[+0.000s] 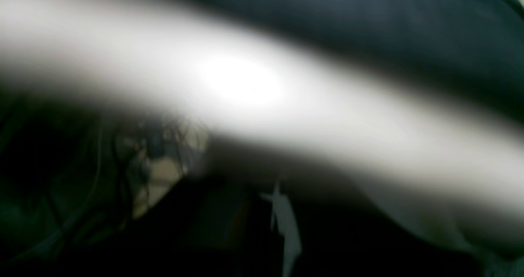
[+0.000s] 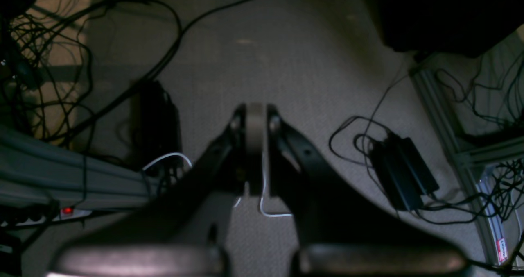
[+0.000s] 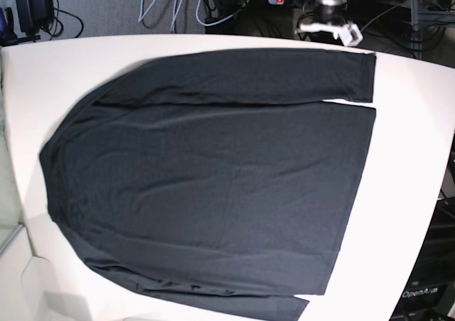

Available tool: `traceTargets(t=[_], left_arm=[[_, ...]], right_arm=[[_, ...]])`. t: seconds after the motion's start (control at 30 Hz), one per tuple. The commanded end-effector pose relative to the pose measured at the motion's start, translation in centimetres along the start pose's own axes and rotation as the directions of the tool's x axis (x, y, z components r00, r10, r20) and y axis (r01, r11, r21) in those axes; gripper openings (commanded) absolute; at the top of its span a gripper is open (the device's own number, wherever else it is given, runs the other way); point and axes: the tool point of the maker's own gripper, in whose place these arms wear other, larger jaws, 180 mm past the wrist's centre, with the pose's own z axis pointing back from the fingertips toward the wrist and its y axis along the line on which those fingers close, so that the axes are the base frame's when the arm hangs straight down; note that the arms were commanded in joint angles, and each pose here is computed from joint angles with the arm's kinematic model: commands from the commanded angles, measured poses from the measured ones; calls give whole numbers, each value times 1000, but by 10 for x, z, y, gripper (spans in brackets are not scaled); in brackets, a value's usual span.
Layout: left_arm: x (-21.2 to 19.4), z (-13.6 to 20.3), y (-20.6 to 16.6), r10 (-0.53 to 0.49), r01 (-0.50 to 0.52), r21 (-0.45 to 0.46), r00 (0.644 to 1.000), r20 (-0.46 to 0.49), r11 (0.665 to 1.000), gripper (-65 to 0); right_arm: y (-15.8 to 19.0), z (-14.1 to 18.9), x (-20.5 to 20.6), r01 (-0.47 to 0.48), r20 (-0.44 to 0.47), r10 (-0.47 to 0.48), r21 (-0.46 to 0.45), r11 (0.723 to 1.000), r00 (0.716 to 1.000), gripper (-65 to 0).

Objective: Fold the T-shirt properly

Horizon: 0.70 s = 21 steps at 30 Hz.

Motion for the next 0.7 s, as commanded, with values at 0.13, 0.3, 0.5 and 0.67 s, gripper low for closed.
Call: traceTargets(t=[0.13, 0.3, 0.5, 0.67], left_arm=[[-4, 34, 23, -19, 20, 57, 1000, -21, 998, -650], [-13, 54, 27, -10, 15, 80, 998, -55, 997, -650], [-29, 84, 26, 39, -27, 109, 994, -103, 994, -650], [-12, 97, 55, 253, -262, 271, 965, 69, 926, -650]], right_arm=[[-8, 8, 2, -21, 17, 21, -15, 1000, 1000, -650], [-8, 8, 2, -21, 17, 21, -15, 1000, 1000, -650], [-8, 8, 2, -20, 17, 21, -17, 1000, 1000, -650], [-10, 6, 2, -25, 13, 25, -17, 1000, 1000, -650]])
